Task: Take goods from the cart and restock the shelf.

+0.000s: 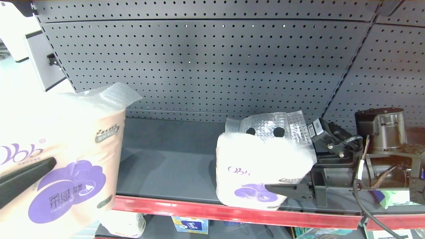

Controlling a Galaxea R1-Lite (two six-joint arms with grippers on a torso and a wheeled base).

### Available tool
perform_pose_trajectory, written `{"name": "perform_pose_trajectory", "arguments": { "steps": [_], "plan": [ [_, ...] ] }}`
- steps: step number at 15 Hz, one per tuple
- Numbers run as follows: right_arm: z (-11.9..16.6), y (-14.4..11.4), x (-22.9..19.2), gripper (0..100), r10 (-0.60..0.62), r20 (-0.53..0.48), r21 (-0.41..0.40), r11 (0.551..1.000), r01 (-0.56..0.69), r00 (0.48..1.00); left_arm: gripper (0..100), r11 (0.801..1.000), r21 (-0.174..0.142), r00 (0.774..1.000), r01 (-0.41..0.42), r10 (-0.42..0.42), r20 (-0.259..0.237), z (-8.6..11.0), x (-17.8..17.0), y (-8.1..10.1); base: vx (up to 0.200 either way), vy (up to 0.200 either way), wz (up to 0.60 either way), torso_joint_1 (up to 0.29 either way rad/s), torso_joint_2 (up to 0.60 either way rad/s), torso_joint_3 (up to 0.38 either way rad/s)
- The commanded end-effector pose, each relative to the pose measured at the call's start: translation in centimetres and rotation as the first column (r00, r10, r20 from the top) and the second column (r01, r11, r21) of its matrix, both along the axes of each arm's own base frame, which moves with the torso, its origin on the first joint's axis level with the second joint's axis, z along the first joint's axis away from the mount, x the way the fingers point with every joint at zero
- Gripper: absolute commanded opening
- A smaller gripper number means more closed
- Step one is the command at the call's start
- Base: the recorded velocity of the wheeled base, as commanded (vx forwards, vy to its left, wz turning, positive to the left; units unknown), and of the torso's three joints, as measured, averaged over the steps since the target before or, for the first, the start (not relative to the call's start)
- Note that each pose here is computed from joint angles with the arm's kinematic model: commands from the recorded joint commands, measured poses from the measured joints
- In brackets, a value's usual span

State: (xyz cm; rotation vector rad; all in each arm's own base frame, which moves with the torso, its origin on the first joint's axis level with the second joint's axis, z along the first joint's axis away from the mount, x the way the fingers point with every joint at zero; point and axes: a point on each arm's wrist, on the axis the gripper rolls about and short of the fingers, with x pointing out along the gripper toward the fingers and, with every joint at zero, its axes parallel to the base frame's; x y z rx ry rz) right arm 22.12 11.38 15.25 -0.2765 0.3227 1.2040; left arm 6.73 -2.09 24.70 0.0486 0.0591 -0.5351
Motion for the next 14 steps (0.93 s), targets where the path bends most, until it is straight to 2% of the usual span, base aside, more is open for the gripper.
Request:
{"name": "perform_pose_trajectory", "arguments": {
  "steps": [1, 6, 10, 14],
  "plan": [
    [0.0, 0.0, 0.1, 100, -0.007, 0.008, -0.002, 1.000, 0.007, 1.000, 0, 1.000, 0.000, 1.000, 0.000, 0.000, 0.001, 0.0, 0.0, 0.0, 0.000, 0.000, 0.00, 0.000, 0.00, 0.000],
    [0.7, -0.7, -0.2, 100, -0.040, 0.028, 0.005, 0.999, 0.040, 0.999, 0, 1.000, 0.000, 1.000, 0.000, 0.000, 0.001, 0.0, 0.0, 0.0, 0.000, 0.000, 0.00, 0.000, 0.00, 0.000],
    [0.8, -3.1, -1.2, 100, -0.128, 0.037, 0.005, 0.992, 0.128, 0.991, 0, 1.000, -0.001, 1.000, 0.008, -0.008, -0.001, 0.0, 0.0, 0.0, 0.000, 0.000, 0.00, 0.000, 0.00, 0.000],
    [0.2, -6.6, -4.2, 100, -0.259, 0.036, 0.008, 0.966, 0.258, 0.965, 0, 0.999, 0.001, 0.999, 0.039, -0.039, -0.025, -0.2, 0.6, -0.2, 0.000, 0.000, 0.00, 0.000, 0.00, 0.000]
  ]
}}
